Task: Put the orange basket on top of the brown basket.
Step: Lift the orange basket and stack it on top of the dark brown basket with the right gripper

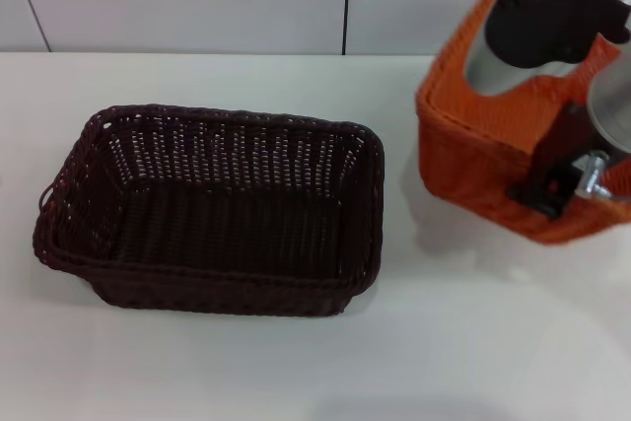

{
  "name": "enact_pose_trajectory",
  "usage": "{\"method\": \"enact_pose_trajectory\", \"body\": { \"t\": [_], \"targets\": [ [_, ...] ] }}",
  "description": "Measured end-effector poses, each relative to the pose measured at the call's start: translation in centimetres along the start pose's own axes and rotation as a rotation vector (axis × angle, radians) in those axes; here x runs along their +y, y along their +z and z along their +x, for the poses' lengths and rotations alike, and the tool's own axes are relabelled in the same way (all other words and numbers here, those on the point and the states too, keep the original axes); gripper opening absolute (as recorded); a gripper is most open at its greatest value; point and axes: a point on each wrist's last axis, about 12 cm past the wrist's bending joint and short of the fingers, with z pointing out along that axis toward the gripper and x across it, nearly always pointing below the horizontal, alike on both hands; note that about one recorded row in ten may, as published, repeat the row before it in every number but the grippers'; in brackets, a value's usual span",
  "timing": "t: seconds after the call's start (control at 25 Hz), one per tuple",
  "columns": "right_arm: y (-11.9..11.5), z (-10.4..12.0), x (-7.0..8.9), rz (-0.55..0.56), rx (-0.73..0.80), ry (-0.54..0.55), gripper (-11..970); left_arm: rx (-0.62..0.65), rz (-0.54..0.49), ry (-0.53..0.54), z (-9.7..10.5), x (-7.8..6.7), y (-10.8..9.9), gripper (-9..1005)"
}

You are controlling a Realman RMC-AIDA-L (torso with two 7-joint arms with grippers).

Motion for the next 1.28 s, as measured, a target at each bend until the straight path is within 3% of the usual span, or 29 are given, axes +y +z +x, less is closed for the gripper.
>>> {"method": "enact_pose_trajectory", "body": {
  "t": [0.08, 0.12, 0.24, 0.28, 0.32, 0.36, 0.44, 0.48, 0.52, 0.64, 0.68, 0.96, 1.12, 1.28],
  "targets": [
    [-0.4, -0.4, 0.1, 0.034, -0.007, -0.043, 139, 0.003, -0.001, -0.001, 0.1, 0.0, 0.0, 801],
    [-1.1, -1.3, 0.7, 0.089, -0.031, -0.152, 140, 0.009, -0.002, 0.0, 0.2, 0.0, 0.1, 801],
    [-1.4, -1.6, 1.0, 0.11, -0.047, -0.213, 141, 0.012, -0.002, 0.001, 0.3, 0.0, 0.1, 801],
    [-2.1, -2.4, 2.0, 0.141, -0.085, -0.374, 142, 0.017, -0.001, 0.001, 0.4, -0.1, 0.0, 801],
    [-2.1, -2.4, 2.0, 0.141, -0.085, -0.374, 143, 0.017, -0.001, 0.001, 0.4, -0.1, 0.0, 801],
    [-2.5, -3.0, 2.9, 0.175, -0.123, -0.514, 143, 0.019, 0.001, 0.001, 0.5, -0.1, 0.0, 801],
    [-2.7, -3.2, 3.2, 0.189, -0.14, -0.564, 144, 0.022, 0.005, -0.008, 0.6, -0.2, -0.1, 801],
    [-2.8, -3.6, 3.9, 0.215, -0.169, -0.677, 145, 0.027, 0.01, -0.028, 0.7, -0.3, -0.2, 801],
    [-2.8, -3.6, 3.9, 0.215, -0.169, -0.677, 145, 0.027, 0.01, -0.028, 0.7, -0.3, -0.2, 801],
    [-2.3, -3.8, 4.8, 0.238, -0.192, -0.835, 147, 0.033, 0.022, -0.043, 0.9, -0.5, -0.3, 801],
    [-1.8, -3.7, 5.3, 0.245, -0.19, -0.938, 147, 0.033, 0.029, -0.043, 1.0, -0.6, -0.4, 801],
    [-0.1, -2.9, 5.3, 0.234, -0.128, -1.132, 151, 0.017, 0.031, -0.048, 1.0, -0.7, -0.6, 800],
    [0.7, -2.9, 5.0, 0.249, -0.127, -1.161, 154, 0.015, 0.031, -0.063, 1.0, -0.7, -0.7, 800],
    [1.8, -3.4, 5.8, 0.251, -0.152, -1.229, 156, 0.018, 0.037, -0.071, 1.0, -0.9, -0.5, 800]
  ]
}}
